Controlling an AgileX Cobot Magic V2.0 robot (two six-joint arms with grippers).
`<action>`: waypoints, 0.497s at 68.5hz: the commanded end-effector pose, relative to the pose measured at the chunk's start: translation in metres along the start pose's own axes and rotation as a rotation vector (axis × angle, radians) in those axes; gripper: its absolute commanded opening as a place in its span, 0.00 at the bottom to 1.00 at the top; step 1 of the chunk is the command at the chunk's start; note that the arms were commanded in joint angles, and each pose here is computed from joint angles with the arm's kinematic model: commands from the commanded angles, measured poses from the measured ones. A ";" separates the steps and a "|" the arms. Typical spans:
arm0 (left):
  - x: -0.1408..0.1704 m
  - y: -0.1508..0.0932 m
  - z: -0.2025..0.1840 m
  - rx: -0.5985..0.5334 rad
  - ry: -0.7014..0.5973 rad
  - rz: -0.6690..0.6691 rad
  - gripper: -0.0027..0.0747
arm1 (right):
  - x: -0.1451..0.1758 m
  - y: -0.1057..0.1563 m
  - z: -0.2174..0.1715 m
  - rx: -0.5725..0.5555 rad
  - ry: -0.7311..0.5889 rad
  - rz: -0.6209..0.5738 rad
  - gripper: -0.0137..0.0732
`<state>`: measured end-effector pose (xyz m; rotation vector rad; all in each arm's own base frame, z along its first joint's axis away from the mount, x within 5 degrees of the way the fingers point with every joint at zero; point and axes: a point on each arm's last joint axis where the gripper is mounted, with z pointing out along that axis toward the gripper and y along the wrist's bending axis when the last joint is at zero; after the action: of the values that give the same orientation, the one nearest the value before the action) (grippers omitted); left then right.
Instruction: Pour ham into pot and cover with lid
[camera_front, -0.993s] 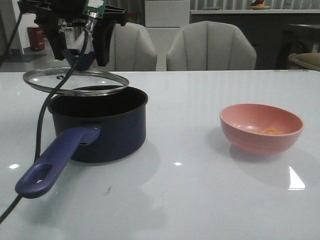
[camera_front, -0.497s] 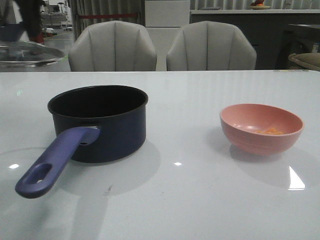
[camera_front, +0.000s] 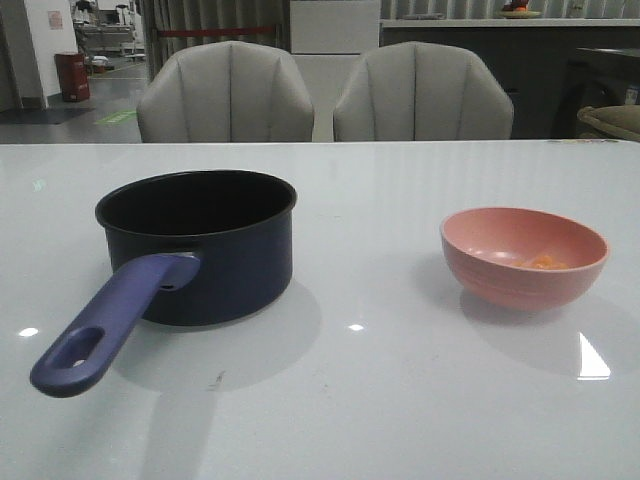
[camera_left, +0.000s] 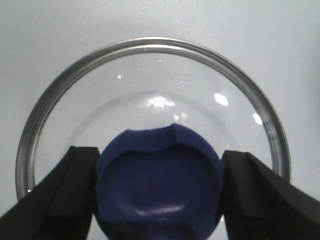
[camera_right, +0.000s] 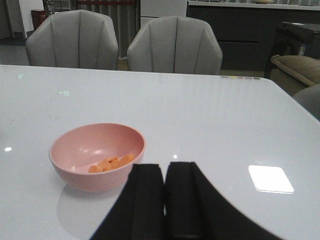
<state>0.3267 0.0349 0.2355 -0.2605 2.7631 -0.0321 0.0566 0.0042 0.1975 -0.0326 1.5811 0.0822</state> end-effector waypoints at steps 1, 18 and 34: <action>-0.007 -0.005 -0.007 0.034 -0.148 -0.016 0.36 | -0.011 0.000 -0.002 0.004 -0.114 -0.009 0.33; -0.003 -0.011 0.018 0.039 -0.104 -0.002 0.42 | -0.011 0.000 -0.002 0.004 -0.114 -0.009 0.33; -0.001 -0.011 0.034 0.034 -0.057 -0.001 0.69 | -0.011 0.000 -0.002 0.004 -0.114 -0.009 0.33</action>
<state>0.3366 0.0264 0.1878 -0.2556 2.7830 -0.0637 0.0566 0.0042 0.1975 -0.0326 1.5811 0.0822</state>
